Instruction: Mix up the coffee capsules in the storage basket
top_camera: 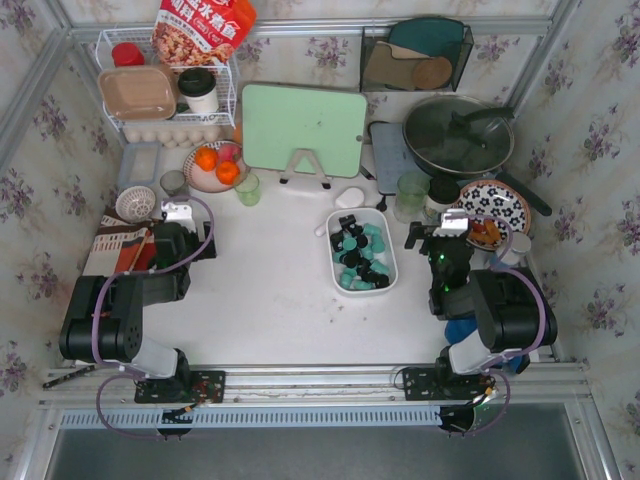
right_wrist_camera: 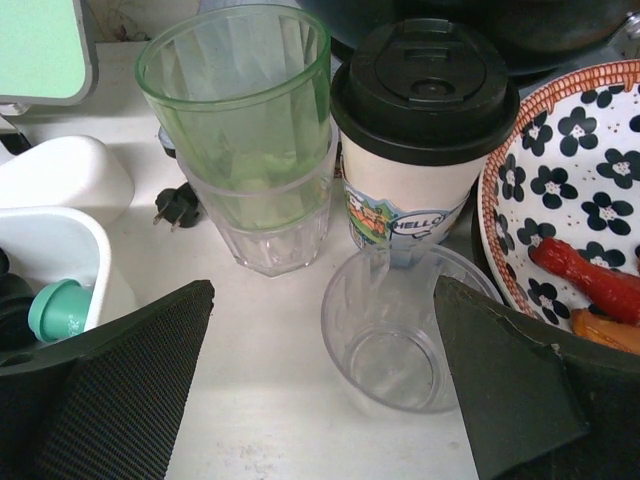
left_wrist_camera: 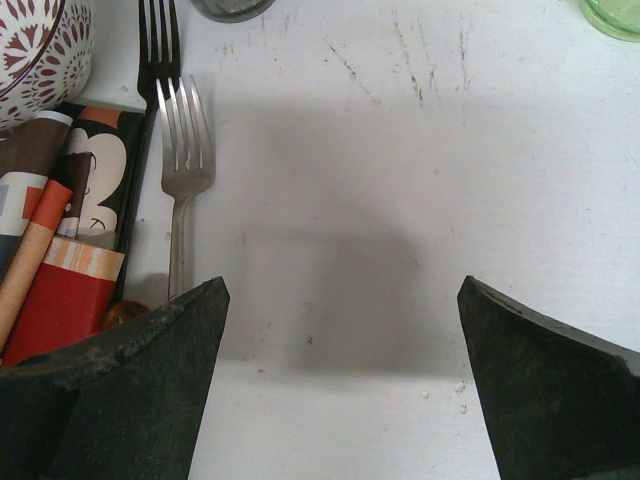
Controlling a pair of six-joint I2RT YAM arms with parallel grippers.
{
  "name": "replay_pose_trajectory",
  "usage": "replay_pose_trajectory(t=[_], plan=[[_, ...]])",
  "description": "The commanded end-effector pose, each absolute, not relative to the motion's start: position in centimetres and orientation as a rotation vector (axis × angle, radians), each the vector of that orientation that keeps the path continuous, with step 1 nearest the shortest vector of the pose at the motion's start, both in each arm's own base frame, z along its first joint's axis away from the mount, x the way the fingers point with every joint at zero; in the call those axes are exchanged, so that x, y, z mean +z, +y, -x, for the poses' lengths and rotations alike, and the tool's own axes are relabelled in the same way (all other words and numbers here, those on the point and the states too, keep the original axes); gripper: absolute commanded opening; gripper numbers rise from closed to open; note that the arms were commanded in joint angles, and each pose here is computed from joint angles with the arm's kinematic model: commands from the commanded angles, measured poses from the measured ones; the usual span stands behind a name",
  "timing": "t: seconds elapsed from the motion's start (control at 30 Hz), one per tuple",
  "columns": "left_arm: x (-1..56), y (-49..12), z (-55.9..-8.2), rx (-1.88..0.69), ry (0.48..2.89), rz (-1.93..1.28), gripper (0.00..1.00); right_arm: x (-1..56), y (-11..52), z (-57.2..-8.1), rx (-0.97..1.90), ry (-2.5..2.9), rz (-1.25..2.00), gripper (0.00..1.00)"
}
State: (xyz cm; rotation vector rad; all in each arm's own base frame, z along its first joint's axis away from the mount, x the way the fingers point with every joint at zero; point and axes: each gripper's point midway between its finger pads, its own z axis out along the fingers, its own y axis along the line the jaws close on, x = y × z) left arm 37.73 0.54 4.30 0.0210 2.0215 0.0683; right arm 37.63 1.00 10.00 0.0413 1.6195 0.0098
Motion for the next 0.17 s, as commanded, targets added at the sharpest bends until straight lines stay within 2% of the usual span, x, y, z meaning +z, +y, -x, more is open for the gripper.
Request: replay_pose_trajectory(t=[0.0, 0.13], plan=[[5.61, 0.34, -38.52, 0.056, 1.966, -0.024, 1.00, 10.04, 1.30, -38.35, 0.023, 1.628, -0.031, 1.00], [5.61, 0.34, -38.52, 0.056, 1.966, -0.023, 1.00, 10.46, 1.17, -37.85, 0.027, 1.605, -0.034, 1.00]])
